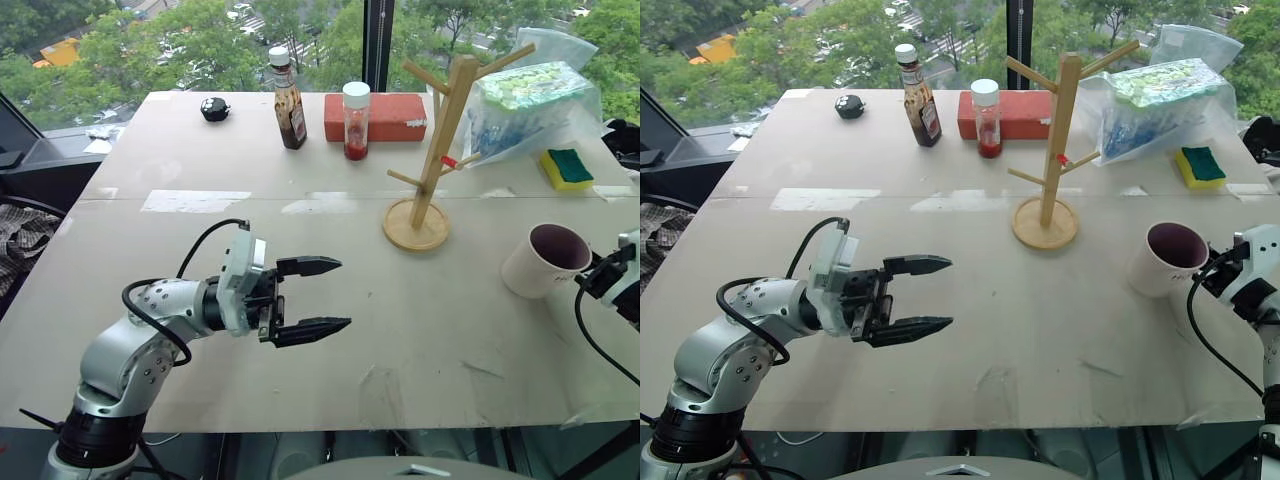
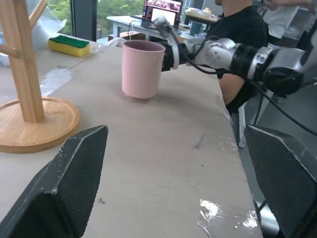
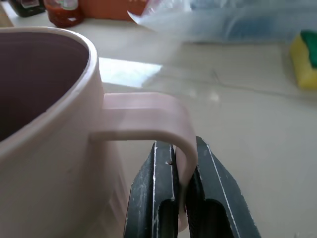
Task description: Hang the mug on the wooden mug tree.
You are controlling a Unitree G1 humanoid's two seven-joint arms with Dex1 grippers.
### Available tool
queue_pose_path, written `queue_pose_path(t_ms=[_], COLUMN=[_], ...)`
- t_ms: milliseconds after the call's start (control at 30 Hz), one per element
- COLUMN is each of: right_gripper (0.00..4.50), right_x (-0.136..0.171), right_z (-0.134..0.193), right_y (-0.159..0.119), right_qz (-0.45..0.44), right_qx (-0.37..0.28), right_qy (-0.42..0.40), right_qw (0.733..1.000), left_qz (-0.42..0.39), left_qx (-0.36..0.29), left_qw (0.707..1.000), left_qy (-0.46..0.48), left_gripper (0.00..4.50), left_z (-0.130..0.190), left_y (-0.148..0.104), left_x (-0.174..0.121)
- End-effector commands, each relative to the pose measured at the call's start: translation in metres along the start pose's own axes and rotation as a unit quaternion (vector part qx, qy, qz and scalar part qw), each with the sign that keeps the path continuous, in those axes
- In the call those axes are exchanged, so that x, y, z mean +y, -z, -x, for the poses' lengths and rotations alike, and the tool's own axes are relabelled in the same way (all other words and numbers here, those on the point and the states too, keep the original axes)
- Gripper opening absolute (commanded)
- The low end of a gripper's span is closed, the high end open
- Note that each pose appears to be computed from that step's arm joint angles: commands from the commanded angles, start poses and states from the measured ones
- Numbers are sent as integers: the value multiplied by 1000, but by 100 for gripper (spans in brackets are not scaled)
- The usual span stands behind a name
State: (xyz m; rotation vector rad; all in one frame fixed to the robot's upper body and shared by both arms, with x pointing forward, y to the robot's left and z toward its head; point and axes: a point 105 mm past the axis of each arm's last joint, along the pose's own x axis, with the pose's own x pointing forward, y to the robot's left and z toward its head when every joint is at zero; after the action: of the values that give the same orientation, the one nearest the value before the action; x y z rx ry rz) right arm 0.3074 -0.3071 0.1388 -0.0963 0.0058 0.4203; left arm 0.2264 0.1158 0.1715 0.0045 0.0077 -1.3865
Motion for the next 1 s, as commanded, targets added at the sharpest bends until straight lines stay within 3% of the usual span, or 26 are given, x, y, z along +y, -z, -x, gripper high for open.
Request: queue_pose_path(t_ms=[33,233,433,1000], right_gripper=[14,14,14,14], right_x=[28,75,104,113], right_z=[-11,-33,-40,-48], right_y=[-63,-108,-127,-142], right_qz=[90,154,182,198], right_qx=[-60,-75,-58,-7], right_qy=[-49,-99,-125,-143], right_qw=[993,980,974,970], left_qz=[-36,-44,-45,-38], left_qx=[-20,-35,-41,-70], left_qw=[998,996,994,992], left_qy=[-38,-73,-96,-94], left_gripper=[450,450,450,450], left_z=[6,18,29,39], left_y=[-12,-16,-17,-22], left_x=[12,19,24,15])
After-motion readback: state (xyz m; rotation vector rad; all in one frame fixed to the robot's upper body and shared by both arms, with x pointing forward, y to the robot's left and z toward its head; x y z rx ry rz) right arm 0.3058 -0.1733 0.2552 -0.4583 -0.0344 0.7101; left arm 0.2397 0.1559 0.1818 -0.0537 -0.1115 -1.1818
